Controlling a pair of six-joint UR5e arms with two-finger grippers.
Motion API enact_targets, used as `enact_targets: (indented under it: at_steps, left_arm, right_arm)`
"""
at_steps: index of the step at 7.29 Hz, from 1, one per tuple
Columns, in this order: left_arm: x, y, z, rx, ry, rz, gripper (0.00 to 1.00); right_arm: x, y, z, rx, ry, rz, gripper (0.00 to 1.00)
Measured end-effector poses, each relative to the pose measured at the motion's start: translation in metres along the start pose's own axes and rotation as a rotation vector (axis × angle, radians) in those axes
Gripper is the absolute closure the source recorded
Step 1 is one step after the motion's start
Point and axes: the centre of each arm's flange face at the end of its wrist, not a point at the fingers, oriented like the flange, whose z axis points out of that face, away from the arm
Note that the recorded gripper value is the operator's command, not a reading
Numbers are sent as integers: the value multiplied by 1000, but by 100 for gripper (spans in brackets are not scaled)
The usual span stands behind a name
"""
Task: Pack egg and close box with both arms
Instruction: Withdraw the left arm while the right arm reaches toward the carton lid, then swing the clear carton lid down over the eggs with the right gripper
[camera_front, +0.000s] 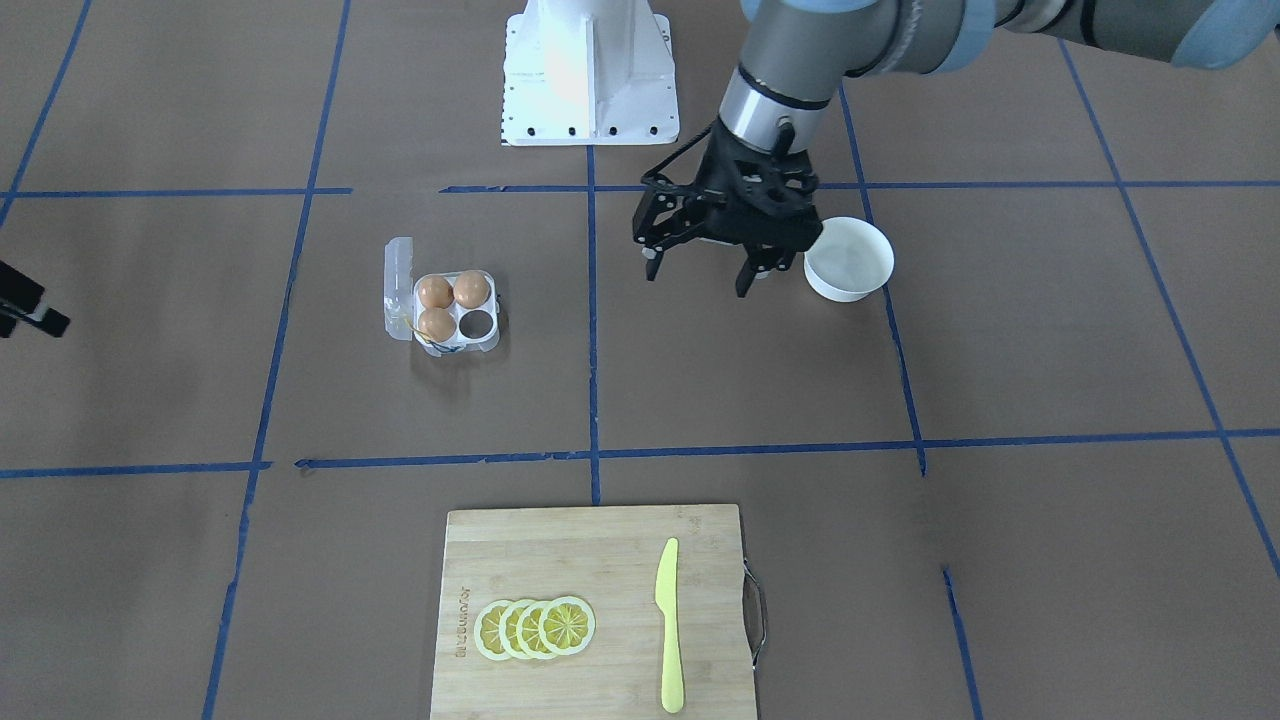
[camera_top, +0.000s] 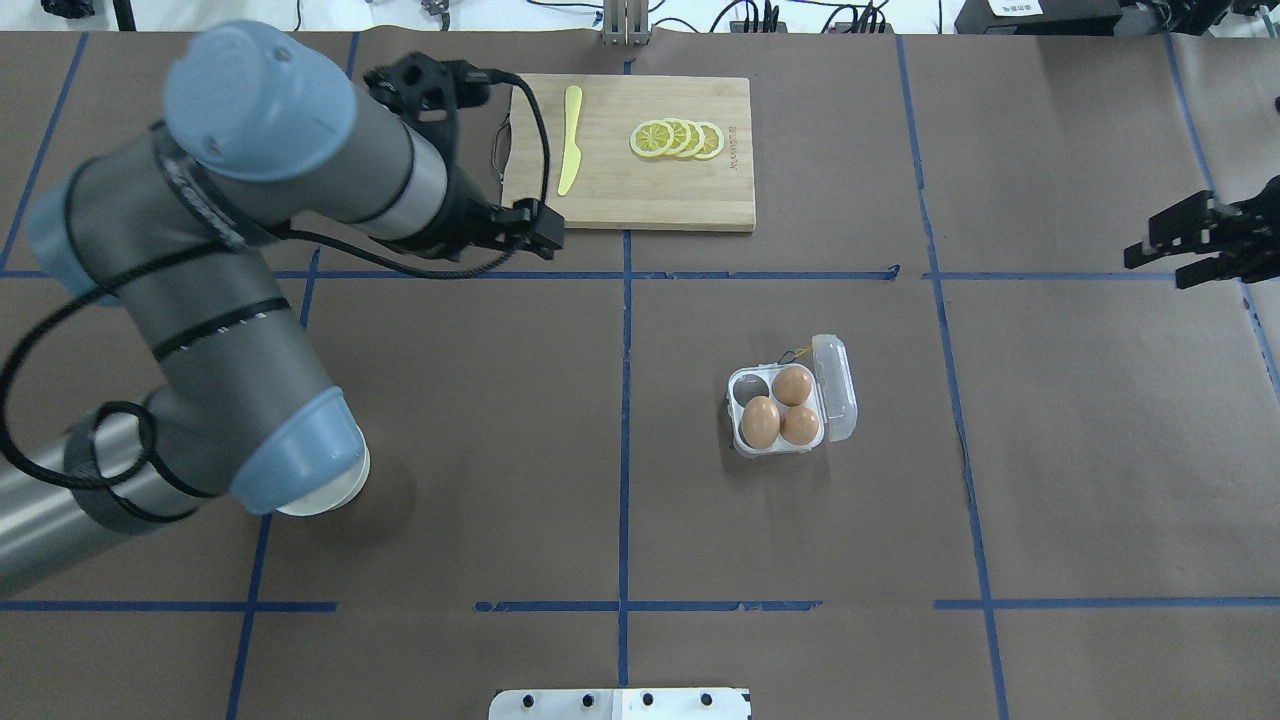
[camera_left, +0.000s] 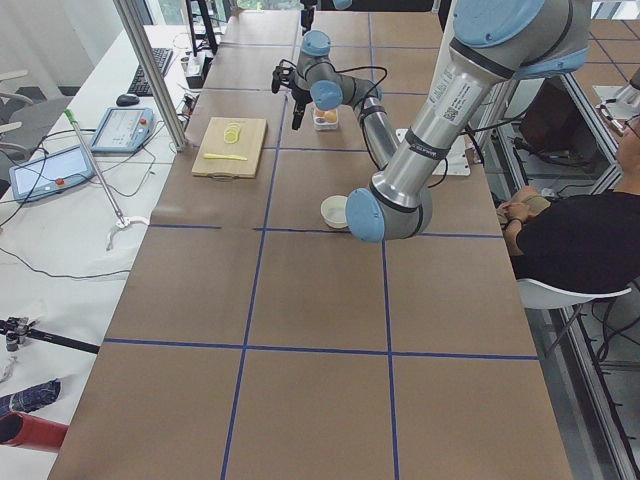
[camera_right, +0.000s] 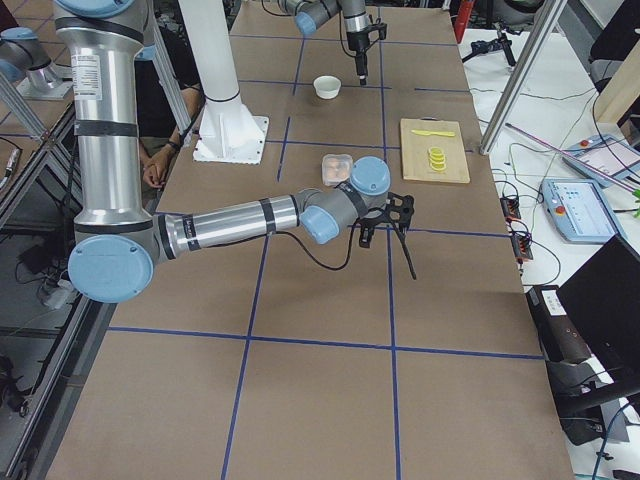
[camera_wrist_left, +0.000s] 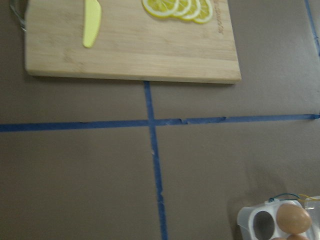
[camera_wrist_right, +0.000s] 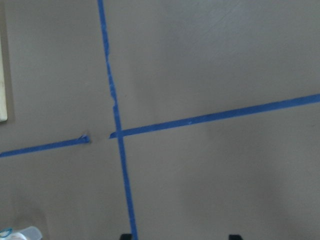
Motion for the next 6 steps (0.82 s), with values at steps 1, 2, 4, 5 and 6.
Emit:
enact_targets:
  at_steps: [1, 2, 4, 5, 6]
  left_arm:
    - [-34, -25, -33, 18, -30, 12, 0]
    - [-69, -42, -60, 34, -62, 39, 0]
    - [-147, -57, -93, 57, -145, 125, 0]
    - [-181, -63, -103, 55, -184, 177, 0]
    - [-207, -67, -108, 46, -213, 227, 0]
  right_arm:
    - [-25, 21, 28, -25, -27, -26, 100]
    - [-46, 37, 50, -51, -45, -61, 100]
    - [-96, 59, 84, -91, -74, -144, 100]
    - [-129, 71, 101, -111, -93, -178, 100]
    - [-166, 86, 120, -121, -109, -180, 100]
